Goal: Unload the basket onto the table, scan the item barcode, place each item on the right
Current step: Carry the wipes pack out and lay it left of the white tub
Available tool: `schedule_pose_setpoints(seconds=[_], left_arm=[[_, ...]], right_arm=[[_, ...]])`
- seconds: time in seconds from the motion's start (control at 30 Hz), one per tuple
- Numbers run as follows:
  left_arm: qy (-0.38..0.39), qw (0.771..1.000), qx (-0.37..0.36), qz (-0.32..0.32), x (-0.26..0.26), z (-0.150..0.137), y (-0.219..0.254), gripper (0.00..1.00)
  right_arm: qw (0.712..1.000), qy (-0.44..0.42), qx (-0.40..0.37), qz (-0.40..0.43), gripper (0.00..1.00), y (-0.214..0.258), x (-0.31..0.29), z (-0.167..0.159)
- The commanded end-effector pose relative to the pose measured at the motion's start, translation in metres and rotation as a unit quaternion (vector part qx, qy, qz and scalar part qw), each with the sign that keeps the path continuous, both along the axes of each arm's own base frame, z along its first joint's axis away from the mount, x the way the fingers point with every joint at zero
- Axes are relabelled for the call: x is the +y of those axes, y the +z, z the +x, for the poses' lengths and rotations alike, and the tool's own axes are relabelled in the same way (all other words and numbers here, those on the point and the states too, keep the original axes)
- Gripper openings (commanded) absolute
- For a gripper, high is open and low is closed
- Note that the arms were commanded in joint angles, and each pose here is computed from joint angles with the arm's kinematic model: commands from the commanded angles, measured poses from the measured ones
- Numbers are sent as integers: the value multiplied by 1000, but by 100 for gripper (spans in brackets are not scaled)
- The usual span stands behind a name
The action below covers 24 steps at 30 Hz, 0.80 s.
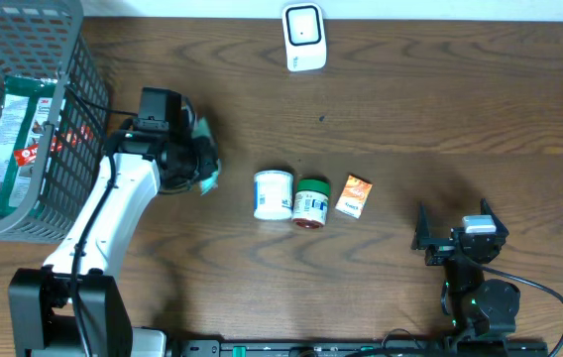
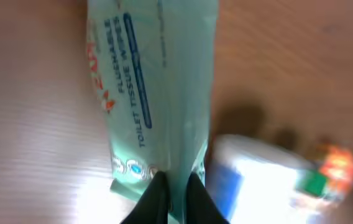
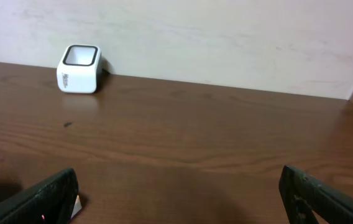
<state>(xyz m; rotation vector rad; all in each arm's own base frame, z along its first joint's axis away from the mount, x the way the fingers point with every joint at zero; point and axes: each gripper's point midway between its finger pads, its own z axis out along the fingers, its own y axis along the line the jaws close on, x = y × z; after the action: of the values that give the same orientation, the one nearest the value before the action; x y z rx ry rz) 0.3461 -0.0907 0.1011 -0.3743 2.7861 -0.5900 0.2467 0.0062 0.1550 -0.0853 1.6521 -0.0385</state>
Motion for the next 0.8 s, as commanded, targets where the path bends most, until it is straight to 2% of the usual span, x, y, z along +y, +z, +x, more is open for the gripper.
schedule_pose_setpoints(seconds=[0.0, 0.17, 0.37, 0.47, 0.57, 0.77], left_arm=[[-35, 992, -1, -122, -37, -1, 13, 7], [-41, 987, -7, -156, -44, 4, 2, 7], [-39, 983, 25, -176, -47, -2, -34, 7], [-37, 970, 20, -240, -48, 5, -40, 7], [-21, 972, 19, -234, -29, 8, -46, 7], [12, 985, 35, -166, 11, 1, -67, 7]], right_arm=[[1000, -8, 2, -3, 99, -1, -4, 0], [1000, -8, 2, -3, 99, -1, -4, 0], [1000, -8, 2, -3, 99, -1, -4, 0], [1000, -8, 2, -3, 99, -1, -4, 0], [1000, -8, 2, -3, 99, -1, -4, 0], [1000, -8, 2, -3, 99, -1, -4, 0]])
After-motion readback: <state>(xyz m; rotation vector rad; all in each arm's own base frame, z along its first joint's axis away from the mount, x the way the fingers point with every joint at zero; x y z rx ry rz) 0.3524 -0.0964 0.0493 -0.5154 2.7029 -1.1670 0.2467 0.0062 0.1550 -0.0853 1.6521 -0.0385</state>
